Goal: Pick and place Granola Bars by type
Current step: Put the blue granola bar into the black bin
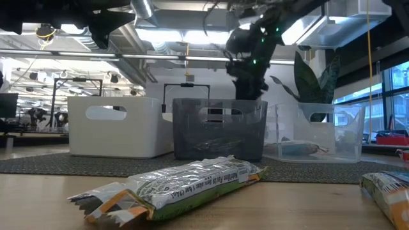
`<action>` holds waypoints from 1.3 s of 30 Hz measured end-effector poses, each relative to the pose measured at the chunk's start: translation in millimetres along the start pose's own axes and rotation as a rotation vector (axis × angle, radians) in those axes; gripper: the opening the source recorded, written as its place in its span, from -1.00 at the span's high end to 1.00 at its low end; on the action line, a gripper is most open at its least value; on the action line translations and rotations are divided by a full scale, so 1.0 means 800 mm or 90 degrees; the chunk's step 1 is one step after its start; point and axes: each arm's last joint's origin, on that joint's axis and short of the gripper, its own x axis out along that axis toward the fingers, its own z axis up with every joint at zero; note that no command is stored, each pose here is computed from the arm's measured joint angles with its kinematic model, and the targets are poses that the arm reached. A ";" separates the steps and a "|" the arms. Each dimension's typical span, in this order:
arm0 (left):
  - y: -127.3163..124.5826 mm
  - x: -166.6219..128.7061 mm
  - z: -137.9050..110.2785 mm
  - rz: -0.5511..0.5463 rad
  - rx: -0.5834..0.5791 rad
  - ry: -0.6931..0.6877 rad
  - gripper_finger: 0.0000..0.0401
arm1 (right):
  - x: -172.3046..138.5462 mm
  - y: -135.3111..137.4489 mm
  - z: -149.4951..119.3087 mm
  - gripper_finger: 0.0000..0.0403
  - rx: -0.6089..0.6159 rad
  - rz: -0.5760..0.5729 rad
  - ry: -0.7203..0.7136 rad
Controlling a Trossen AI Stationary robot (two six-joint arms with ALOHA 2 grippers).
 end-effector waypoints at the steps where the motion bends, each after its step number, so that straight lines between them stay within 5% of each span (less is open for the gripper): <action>1: 0.000 0.000 0.000 0.000 0.000 0.000 0.20 | 0.005 -0.005 -0.002 -0.37 0.006 -0.001 0.014; 21: 0.000 0.000 0.000 0.005 0.000 -0.001 0.21 | 0.089 -0.030 -0.022 -0.31 -0.025 -0.041 0.150; 39: 0.000 0.000 0.000 0.005 0.001 0.001 0.20 | 0.092 -0.046 -0.034 -0.31 -0.013 0.001 0.198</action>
